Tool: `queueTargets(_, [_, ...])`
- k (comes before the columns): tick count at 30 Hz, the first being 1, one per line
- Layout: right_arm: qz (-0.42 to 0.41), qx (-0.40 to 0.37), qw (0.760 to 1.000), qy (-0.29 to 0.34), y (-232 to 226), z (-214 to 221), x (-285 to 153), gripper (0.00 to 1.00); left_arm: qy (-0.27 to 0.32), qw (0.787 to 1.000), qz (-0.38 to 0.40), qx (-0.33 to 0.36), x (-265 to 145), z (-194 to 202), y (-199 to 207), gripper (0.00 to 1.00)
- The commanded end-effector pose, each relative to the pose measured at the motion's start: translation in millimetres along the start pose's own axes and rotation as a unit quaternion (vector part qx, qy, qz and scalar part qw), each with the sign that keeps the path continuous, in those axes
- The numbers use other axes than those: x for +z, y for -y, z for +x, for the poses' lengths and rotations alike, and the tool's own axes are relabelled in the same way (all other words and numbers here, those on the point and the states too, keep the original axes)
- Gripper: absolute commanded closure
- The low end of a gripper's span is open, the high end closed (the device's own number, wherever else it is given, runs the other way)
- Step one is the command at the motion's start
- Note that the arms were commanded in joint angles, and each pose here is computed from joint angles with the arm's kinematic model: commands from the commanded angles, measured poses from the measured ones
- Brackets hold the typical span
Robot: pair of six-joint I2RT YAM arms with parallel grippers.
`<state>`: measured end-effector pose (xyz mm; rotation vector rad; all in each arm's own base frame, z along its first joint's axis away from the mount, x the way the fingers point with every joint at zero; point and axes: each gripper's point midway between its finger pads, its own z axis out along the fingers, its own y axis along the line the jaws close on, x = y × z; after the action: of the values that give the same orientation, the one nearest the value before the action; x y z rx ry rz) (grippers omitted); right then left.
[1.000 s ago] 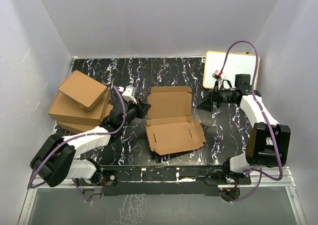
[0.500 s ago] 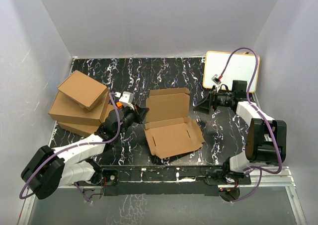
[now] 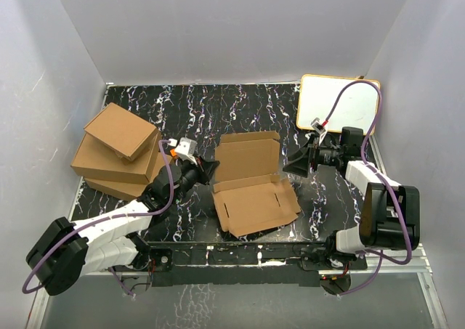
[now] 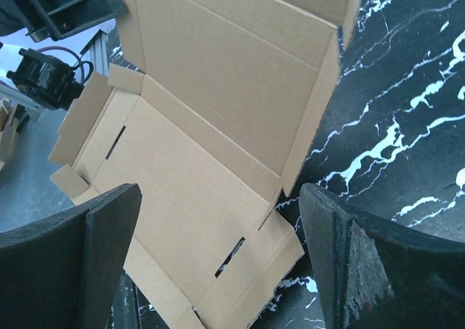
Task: Fold the paper box
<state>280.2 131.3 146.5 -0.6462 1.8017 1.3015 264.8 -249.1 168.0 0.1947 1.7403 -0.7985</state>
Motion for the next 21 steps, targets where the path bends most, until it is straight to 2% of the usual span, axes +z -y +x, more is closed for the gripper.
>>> queueTargets(1, [-0.013,-0.031,0.999,0.019,4,-24,-5,0.00,0.023,1.000,0.015,-0.002,0,-15,12,1.00])
queueTargets(10, [-0.023,0.008,0.999,0.022,10,-19,-1,0.00,0.024,0.999,0.035,-0.005,3,-18,26,1.00])
queueTargets(14, [0.000,0.035,0.999,0.019,26,-13,4,0.00,0.029,0.998,0.047,-0.008,5,-22,33,1.00])
queueTargets(21, [-0.035,0.071,0.997,0.005,34,-7,15,0.18,0.037,0.997,0.065,-0.016,7,-27,43,1.00])
